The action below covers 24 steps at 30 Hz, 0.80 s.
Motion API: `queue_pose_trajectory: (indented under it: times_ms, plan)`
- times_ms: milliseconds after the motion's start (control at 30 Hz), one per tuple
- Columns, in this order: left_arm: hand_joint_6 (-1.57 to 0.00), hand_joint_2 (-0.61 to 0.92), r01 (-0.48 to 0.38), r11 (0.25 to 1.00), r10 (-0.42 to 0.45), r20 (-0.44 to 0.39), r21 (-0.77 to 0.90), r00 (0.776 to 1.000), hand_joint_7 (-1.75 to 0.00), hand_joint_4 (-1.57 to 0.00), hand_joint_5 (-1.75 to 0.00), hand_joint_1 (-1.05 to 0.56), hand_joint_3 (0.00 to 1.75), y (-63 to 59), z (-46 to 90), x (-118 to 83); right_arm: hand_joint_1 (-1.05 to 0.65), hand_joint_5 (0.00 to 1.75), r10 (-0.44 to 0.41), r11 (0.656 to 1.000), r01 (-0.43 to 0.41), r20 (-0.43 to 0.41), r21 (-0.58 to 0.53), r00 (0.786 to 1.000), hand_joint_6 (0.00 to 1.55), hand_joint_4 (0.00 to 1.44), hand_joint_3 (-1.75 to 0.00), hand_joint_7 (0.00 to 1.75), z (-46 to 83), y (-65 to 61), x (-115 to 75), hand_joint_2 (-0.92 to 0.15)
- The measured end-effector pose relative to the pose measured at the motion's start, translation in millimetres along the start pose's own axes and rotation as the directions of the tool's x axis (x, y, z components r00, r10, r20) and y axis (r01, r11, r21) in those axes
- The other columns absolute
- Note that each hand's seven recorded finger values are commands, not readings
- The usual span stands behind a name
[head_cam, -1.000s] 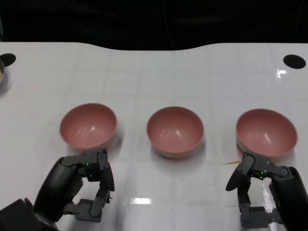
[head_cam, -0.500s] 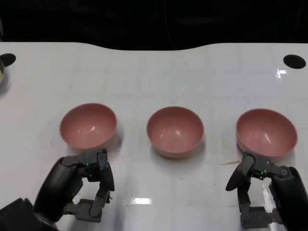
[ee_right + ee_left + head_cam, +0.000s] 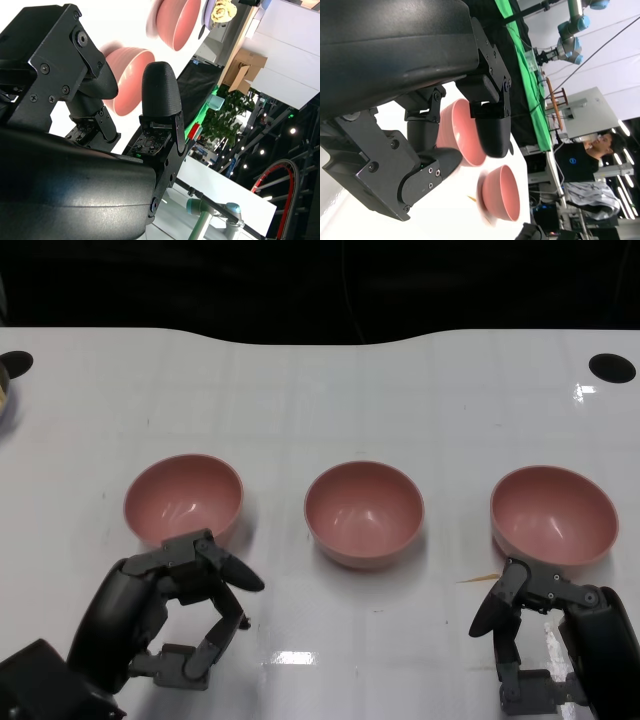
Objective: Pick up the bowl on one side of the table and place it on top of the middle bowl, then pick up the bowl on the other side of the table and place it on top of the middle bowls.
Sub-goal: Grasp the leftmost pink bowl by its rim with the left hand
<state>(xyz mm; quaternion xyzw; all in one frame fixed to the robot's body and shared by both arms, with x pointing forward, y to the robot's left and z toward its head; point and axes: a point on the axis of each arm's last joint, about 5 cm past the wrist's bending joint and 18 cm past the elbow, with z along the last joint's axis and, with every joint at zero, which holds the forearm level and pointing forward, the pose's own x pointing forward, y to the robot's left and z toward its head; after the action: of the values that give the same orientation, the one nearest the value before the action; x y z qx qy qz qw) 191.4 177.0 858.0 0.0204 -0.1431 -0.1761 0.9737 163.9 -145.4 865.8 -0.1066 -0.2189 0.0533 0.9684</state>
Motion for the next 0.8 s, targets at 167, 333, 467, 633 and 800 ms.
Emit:
queue_pose_trajectory:
  times_ms: [167, 333, 467, 633, 800]
  plan:
    - [-0.64, 0.60, -0.003, 0.999, 0.003, -0.010, 0.040, 1.000, -0.41, -0.57, -0.95, -0.19, 0.74, 3.3, 6.7, 4, 0.13, 1.74, -0.001, 1.000, 0.001, 0.001, 0.000, 1.000, 0.84, 0.91, -1.70, 1.41, 0.3, 0.0, -0.1, -0.19]
    - [-0.49, 0.81, 0.017, 0.989, -0.011, -0.045, 0.145, 0.999, -0.07, -0.42, -0.65, -0.31, 0.23, 11.0, 20.5, 9, 0.13, 1.74, -0.001, 1.000, 0.001, 0.002, 0.000, 1.000, 0.84, 0.91, -1.70, 1.41, 0.5, 0.1, 0.1, -0.20]
    - [-0.50, 0.90, 0.006, 0.965, 0.011, -0.063, 0.261, 0.998, -0.03, -0.44, -0.54, -0.39, 0.06, 14.9, 31.2, 13, 0.12, 1.75, -0.001, 1.000, 0.001, 0.003, 0.000, 1.000, 0.84, 0.92, -1.71, 1.41, 0.5, 0.2, 0.2, -0.19]
    - [-0.49, 0.92, -0.035, 0.884, 0.062, -0.042, 0.466, 0.997, -0.01, -0.43, -0.49, -0.48, 0.03, 17.8, 40.4, 17, 0.13, 1.75, -0.002, 1.000, 0.002, 0.002, 0.000, 1.000, 0.84, 0.93, -1.71, 1.42, 0.6, 0.4, 0.4, -0.18]
    - [-0.47, 0.91, -0.019, 0.744, 0.080, -0.060, 0.668, 0.995, 0.00, -0.42, -0.45, -0.49, 0.01, 22.8, 46.3, 24, 0.15, 1.75, -0.002, 1.000, 0.002, 0.001, 0.001, 1.000, 0.84, 0.93, -1.71, 1.42, 0.6, 0.5, 0.7, -0.18]
